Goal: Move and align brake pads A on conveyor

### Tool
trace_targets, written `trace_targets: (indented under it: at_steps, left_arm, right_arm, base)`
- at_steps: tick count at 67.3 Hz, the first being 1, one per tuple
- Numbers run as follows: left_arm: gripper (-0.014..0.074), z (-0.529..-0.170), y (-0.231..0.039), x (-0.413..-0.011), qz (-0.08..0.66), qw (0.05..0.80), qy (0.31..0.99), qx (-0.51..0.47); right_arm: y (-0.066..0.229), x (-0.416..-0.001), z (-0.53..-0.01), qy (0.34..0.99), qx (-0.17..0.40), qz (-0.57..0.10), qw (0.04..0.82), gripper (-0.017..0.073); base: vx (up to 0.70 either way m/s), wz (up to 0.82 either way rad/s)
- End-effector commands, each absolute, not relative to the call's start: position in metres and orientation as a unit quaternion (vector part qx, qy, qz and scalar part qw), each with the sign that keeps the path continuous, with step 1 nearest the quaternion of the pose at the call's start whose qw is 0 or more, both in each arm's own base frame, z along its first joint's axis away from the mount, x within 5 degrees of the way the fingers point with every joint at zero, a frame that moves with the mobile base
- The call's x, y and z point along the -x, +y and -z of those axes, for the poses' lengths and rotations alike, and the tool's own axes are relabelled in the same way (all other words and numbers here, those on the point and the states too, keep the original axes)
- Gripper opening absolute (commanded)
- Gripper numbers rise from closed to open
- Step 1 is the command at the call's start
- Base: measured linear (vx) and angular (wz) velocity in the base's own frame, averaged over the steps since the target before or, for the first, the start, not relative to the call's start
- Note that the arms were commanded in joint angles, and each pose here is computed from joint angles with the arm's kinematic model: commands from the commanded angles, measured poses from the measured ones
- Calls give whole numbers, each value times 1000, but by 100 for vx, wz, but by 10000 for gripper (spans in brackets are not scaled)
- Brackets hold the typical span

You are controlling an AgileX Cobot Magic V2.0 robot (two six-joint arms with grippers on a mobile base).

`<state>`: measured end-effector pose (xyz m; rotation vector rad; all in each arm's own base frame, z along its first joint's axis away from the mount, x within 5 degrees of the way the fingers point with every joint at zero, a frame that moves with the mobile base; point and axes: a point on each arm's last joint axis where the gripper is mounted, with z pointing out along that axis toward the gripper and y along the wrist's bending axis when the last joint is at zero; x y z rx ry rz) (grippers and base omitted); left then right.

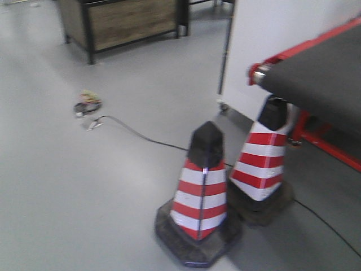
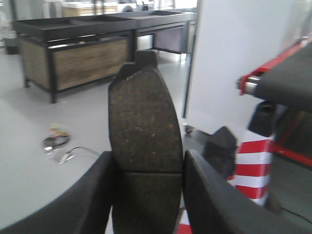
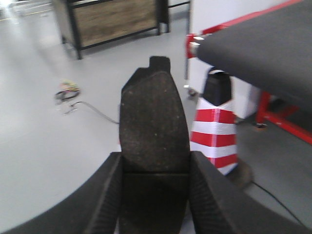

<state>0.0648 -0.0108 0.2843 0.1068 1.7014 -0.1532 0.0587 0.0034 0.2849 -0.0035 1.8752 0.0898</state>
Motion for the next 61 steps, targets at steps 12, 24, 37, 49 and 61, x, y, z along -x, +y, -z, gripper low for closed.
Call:
trace_targets:
  at_steps: [12, 24, 37, 49, 61]
  left_arm:
    - [-6, -302, -11, -65, 74, 699, 710, -45]
    - [-6, -302, -11, -65, 74, 699, 710, -45]
    - [-6, -302, -11, -65, 74, 699, 710, -45]
    - [-6, -302, -11, -65, 74, 699, 710, -45]
    - [-6, -302, -11, -65, 74, 699, 710, -45]
  right_arm:
    - [3, -60, -303, 770, 4, -36, 637, -7]
    - [3, -60, -303, 770, 4, -36, 637, -7]
    - [3, -60, -303, 770, 4, -36, 637, -7]
    - [3, -60, -303, 770, 4, -36, 637, -7]
    - [3, -60, -303, 770, 4, -36, 637, -7]
  base:
    - [17, -80]
    - [14, -84]
    - [10, -89]
    - [6, -82]
    - [5, -63]
